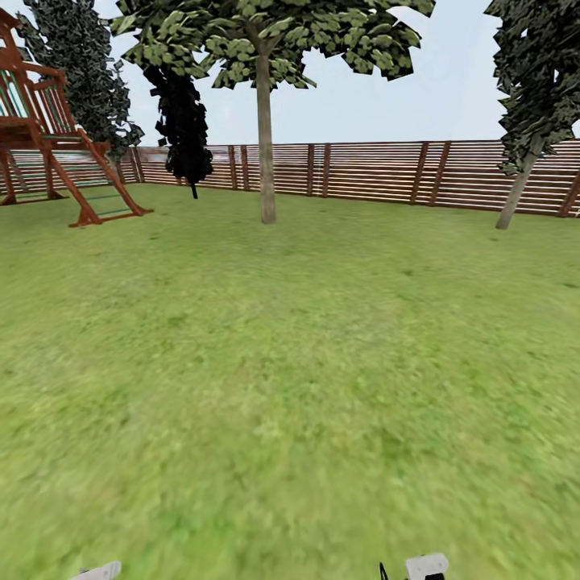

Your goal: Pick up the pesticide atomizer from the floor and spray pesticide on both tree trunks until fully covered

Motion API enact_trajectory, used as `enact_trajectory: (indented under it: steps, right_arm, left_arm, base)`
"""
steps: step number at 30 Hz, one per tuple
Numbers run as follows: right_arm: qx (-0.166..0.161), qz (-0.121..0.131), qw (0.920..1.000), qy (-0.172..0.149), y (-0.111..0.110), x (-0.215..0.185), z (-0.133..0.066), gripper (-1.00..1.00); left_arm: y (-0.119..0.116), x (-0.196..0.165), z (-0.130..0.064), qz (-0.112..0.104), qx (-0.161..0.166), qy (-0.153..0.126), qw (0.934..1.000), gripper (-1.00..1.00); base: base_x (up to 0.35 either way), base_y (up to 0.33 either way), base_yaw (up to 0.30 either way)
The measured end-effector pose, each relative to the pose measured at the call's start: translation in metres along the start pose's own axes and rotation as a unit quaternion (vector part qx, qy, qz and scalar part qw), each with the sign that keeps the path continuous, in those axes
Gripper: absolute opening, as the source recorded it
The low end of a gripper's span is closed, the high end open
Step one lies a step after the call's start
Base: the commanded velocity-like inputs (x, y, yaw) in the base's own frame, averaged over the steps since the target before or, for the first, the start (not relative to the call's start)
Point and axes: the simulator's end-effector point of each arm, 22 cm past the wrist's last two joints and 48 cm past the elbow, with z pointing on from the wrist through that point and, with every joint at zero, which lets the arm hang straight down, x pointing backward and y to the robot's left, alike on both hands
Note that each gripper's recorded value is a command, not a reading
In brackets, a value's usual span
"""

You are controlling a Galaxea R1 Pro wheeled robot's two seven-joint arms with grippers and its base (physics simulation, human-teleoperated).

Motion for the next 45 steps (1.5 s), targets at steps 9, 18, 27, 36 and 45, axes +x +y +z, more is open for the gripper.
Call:
enact_trajectory:
  steps: [9,18,27,36,45]
  right_arm:
    - [0.000,0.000,1.0000,0.000,0.0001,0.0000,0.0000,1.00]
    - [0.000,0.000,1.0000,0.000,0.0000,0.0000,0.0000,1.00]
    - [0.000,0.000,1.0000,0.000,0.0000,0.0000,0.0000,1.00]
    - [0.000,0.000,1.0000,0.000,0.0000,0.0000,0.0000,1.00]
    - [0.000,0.000,1.0000,0.000,0.0000,0.0000,0.0000,1.00]
  left_arm:
    - [0.0000,0.0000,0.0000,0.000,0.000,0.000,1.0000,-1.00]
    - [0.0000,0.0000,0.0000,0.000,0.000,0.000,1.0000,-1.00]
    - [-0.0001,0.0000,0.0000,0.000,0.000,0.000,1.0000,-1.00]
    - [0.0000,0.0002,0.0000,0.000,0.000,0.000,1.0000,-1.00]
    - [-0.0010,0.0006,-0.0001,0.000,0.001,0.001,1.0000,-1.00]
  base:
    - [0.339,0.000,0.000]
    - [0.339,0.000,0.000]
    - [0.339,0.000,0.000]
    - [0.339,0.000,0.000]
    - [0.339,0.000,0.000]
